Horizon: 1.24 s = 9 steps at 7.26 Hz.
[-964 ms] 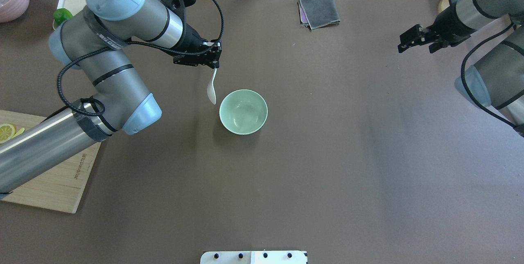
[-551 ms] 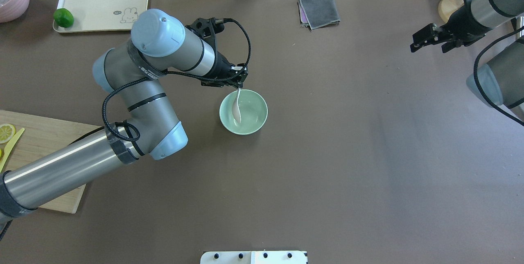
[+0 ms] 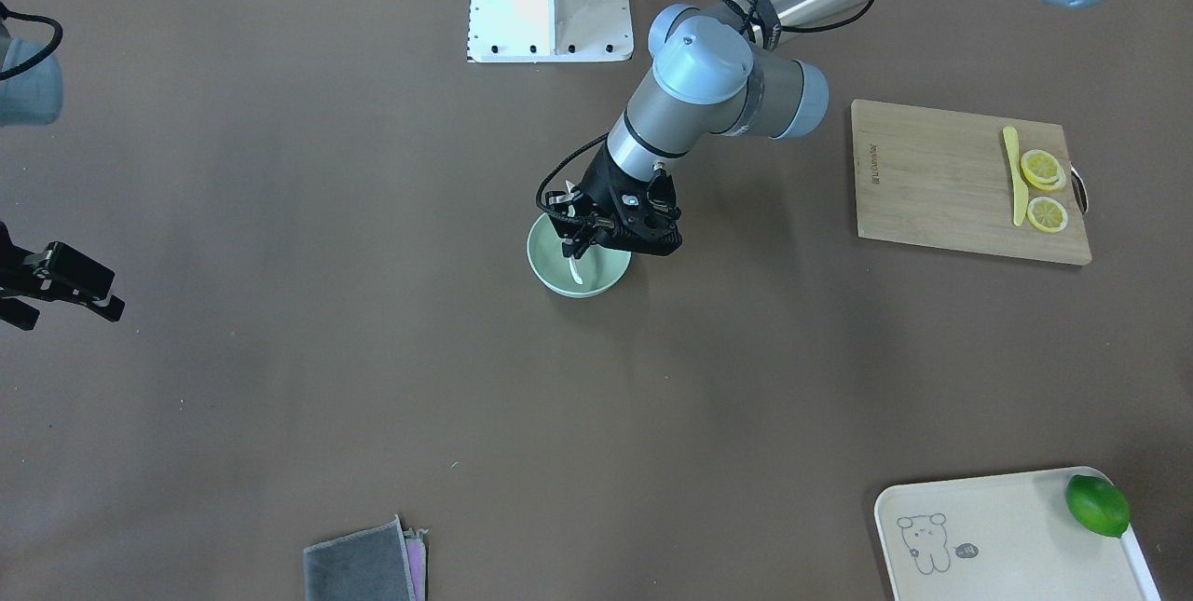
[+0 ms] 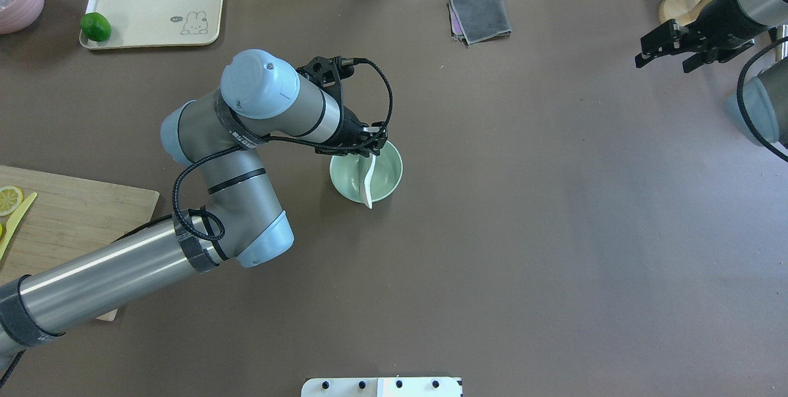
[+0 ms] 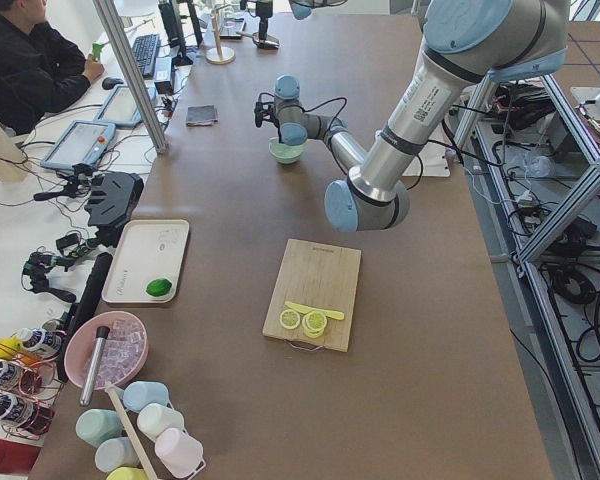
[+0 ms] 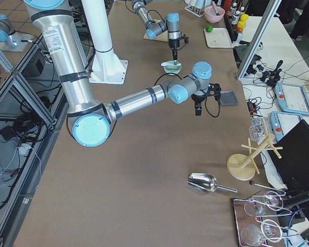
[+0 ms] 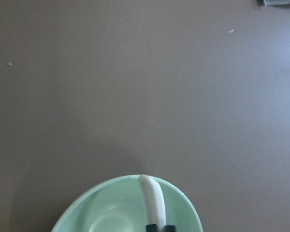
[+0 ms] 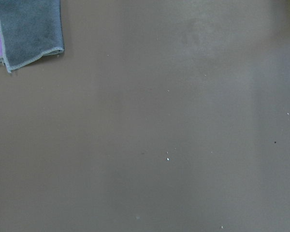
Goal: Place spoon in bowl
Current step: 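Carry the spoon over the bowl and lower it in with the left gripper, then open the left gripper and withdraw it from the bowl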
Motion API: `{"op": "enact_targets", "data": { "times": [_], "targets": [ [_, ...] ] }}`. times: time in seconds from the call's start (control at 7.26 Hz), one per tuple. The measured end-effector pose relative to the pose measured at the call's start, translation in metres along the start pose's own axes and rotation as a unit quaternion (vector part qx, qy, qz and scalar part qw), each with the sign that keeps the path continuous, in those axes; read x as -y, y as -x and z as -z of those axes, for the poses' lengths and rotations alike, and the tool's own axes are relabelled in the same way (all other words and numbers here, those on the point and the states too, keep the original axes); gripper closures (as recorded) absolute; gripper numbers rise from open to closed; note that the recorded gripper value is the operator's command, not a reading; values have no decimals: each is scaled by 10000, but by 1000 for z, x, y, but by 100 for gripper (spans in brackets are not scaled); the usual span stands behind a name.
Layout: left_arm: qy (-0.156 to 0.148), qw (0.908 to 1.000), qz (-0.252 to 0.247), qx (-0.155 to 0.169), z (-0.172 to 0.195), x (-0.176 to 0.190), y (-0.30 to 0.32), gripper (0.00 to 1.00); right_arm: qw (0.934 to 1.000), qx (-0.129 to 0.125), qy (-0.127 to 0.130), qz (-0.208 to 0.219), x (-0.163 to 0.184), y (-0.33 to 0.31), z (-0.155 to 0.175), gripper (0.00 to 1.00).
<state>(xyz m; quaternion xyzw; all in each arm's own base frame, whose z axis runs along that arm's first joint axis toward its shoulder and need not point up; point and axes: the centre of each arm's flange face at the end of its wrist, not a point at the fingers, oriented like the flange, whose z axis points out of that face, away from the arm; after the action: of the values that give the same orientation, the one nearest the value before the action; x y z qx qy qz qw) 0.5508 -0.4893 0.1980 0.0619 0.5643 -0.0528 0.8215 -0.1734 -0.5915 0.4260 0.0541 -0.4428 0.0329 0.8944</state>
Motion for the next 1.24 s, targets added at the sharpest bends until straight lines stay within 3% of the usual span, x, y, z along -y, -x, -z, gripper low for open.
{"op": "enact_targets", "data": {
  "times": [0.41,0.83,0.96,1.24],
  "targets": [
    [-407,9990,-162,39,14,27,4,3,9999,-68,54,-122,1,-3,3,0],
    [-774,9942,-711,218,49,77,34,2,9998,-82,40,-161,-1,-9,6,0],
    [-868,9906,-1000,335,67,92,58,2,9997,-109,36,-227,-3,-20,8,0],
    [-973,9742,-1890,752,126,117,142,2,9992,-165,24,-377,-15,-45,14,0]
  ]
}}
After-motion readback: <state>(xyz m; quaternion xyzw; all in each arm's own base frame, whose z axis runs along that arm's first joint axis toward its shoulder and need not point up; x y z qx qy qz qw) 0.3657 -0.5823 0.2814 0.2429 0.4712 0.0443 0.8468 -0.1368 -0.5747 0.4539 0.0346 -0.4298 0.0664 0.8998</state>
